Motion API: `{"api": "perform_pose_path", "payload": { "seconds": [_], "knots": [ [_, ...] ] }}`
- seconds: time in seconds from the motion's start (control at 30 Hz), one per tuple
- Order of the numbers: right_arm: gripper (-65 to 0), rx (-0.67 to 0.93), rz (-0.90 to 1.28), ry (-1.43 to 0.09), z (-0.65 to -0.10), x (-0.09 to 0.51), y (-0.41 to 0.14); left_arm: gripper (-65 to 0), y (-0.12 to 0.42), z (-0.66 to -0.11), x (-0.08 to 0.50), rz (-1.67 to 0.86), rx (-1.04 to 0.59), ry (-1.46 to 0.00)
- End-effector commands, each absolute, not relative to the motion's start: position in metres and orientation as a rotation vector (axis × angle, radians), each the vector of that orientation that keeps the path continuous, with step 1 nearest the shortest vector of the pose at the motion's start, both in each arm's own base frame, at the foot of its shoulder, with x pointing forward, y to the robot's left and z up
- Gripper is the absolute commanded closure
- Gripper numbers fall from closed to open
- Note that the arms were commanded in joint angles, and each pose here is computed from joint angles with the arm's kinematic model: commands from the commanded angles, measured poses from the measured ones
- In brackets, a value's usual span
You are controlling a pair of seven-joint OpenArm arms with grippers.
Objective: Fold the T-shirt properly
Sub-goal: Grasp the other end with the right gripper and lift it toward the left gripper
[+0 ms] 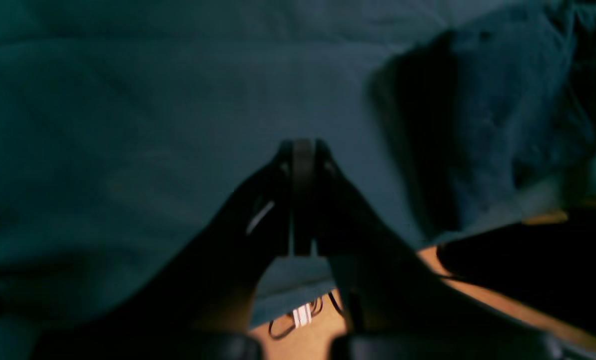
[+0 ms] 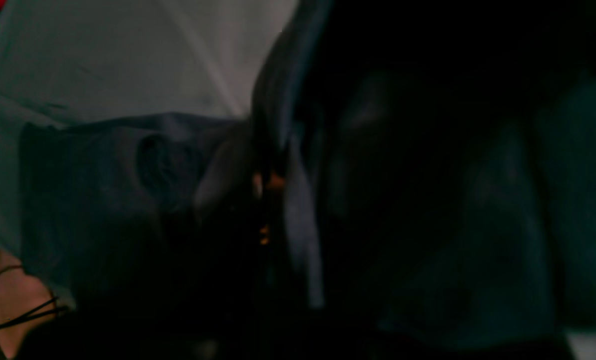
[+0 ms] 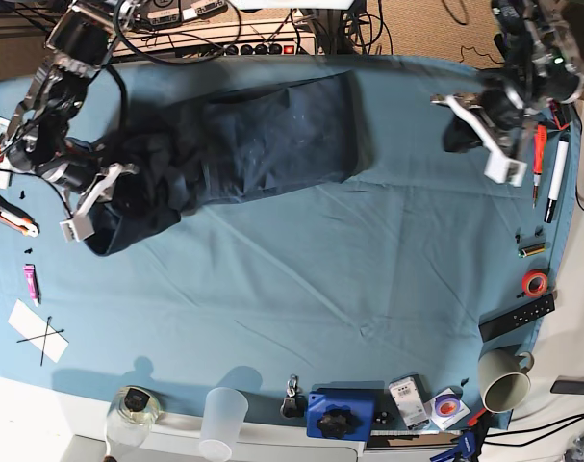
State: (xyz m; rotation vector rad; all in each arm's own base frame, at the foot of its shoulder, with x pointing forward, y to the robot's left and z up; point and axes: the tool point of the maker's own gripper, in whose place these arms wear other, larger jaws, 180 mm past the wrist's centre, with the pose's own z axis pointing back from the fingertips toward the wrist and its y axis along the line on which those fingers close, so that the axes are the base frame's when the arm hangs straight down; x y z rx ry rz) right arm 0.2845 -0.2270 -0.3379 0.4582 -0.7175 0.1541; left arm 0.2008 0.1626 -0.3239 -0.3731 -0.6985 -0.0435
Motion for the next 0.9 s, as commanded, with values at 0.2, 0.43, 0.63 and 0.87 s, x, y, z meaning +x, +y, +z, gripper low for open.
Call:
{"api": "perform_pose_path", "payload": {
  "seconds": [0.2,0.43,0.63,0.87],
  "knots": [
    [0.0,0.489,0.199,-0.830,-0.312,0.290,-0.193,0.0,0.194,-0.315,0.192,-0.029,-0.307,-0.709],
    [0.0,0.497,0.344,-0.775,-0.318,0.290,-0.140,0.0,0.192,-0.320,0.180,-0.028,-0.318,-0.673],
    [0.0,0.576,0.506,-0.707,-0.326,0.280,-0.085,0.0,0.187,-0.305,0.184,-0.082,-0.296,-0.718],
    [0.0,0.667,0.687,-0.629,-0.332,0.258,-0.027,0.0,0.186,-0.304,0.184,-0.091,-0.295,-0.725]
  ]
}}
